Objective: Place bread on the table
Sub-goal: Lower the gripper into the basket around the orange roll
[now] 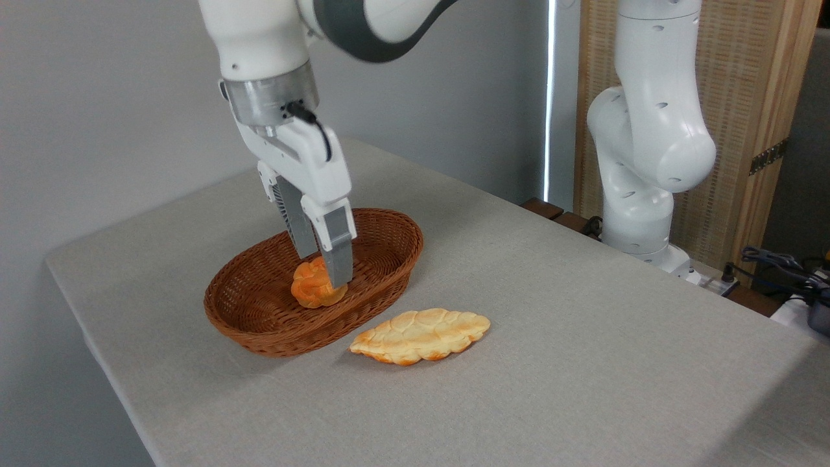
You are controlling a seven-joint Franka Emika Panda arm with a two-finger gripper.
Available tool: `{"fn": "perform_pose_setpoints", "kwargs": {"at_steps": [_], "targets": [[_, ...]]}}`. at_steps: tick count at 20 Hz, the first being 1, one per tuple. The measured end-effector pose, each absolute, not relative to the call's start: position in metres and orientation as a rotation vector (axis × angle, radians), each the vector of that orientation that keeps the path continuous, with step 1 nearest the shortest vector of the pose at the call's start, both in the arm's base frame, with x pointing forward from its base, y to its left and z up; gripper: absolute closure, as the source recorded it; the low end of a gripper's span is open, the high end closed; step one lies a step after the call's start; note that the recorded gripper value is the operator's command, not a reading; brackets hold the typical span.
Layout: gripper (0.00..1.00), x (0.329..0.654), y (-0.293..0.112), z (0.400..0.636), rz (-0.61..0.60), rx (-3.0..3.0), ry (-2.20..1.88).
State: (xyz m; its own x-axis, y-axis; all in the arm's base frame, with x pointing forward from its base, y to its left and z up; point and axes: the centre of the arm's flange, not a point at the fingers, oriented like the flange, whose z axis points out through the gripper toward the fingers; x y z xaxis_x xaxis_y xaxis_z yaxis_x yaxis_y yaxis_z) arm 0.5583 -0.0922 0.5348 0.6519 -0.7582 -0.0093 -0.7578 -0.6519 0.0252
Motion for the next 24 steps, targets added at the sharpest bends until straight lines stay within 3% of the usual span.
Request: {"fn": "perform_pose_setpoints", "kwargs": {"at_steps": [10, 17, 24], "targets": [[0.00, 0.540, -0.164, 0.488, -0.118, 2.720, -1.433], [0.00, 0.537, -0.209, 0.441, -0.147, 2.680, -1.521], [0.00, 0.538, -0.226, 0.424, -0.144, 2.668, -1.556]]}}
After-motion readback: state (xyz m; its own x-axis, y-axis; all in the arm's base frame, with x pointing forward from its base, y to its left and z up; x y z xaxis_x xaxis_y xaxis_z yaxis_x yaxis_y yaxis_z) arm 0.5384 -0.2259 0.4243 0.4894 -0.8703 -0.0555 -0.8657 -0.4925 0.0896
